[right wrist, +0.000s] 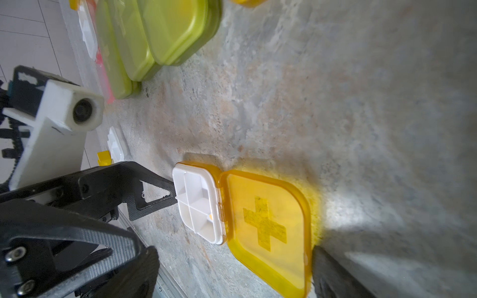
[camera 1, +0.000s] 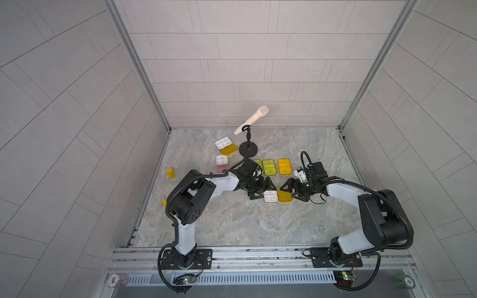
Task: Close pillboxes
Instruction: Close the lid on the pillbox.
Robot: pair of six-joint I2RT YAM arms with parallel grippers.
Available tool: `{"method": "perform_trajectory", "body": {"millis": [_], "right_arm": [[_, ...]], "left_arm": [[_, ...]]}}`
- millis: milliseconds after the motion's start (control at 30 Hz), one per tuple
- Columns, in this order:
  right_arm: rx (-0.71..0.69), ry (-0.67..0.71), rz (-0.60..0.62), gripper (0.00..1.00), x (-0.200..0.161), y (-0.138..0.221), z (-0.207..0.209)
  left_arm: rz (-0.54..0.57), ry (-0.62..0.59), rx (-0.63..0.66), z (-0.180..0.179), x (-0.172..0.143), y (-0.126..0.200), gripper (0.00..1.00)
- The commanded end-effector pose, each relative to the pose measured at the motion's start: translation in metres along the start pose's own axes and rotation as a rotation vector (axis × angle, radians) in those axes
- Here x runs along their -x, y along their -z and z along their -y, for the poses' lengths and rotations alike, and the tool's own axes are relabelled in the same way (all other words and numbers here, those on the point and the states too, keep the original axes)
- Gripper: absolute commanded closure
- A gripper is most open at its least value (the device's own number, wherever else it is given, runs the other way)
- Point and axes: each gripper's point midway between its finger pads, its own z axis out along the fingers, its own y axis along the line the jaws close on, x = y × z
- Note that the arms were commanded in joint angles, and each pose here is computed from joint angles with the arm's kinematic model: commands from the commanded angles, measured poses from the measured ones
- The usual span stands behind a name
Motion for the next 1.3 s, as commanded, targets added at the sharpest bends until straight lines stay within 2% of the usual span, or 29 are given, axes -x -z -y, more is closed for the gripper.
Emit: {"method": "perform_trajectory", "body": {"millis": [0, 467, 700, 1000, 1267], "right_arm": [[0.034, 0.001, 0.012, 0.07, -0.001, 0.007, -0.008], [0.11, 0.001, 0.065, 0.07, 0.009, 0.02, -0.035], [0.126, 0.022, 0.047, 0.08, 0.009, 0.005, -0.054], [0.108, 0.067, 0.052, 0.08, 0.01, -0.003, -0.073], [0.088, 0.111, -0.004, 0.08, 0.006, -0.032, -0.09]], "left_arm": [[-0.005, -0.026, -0.02, 0.01, 0.002, -0.003, 0.08], [0.009, -0.014, -0.037, 0.014, 0.003, 0.0, 0.08], [0.054, 0.011, -0.02, 0.009, 0.007, 0.009, 0.08], [0.259, 0.089, 0.016, -0.01, 0.045, 0.067, 0.08], [0.357, 0.135, -0.026, -0.015, 0.072, 0.108, 0.08]]}}
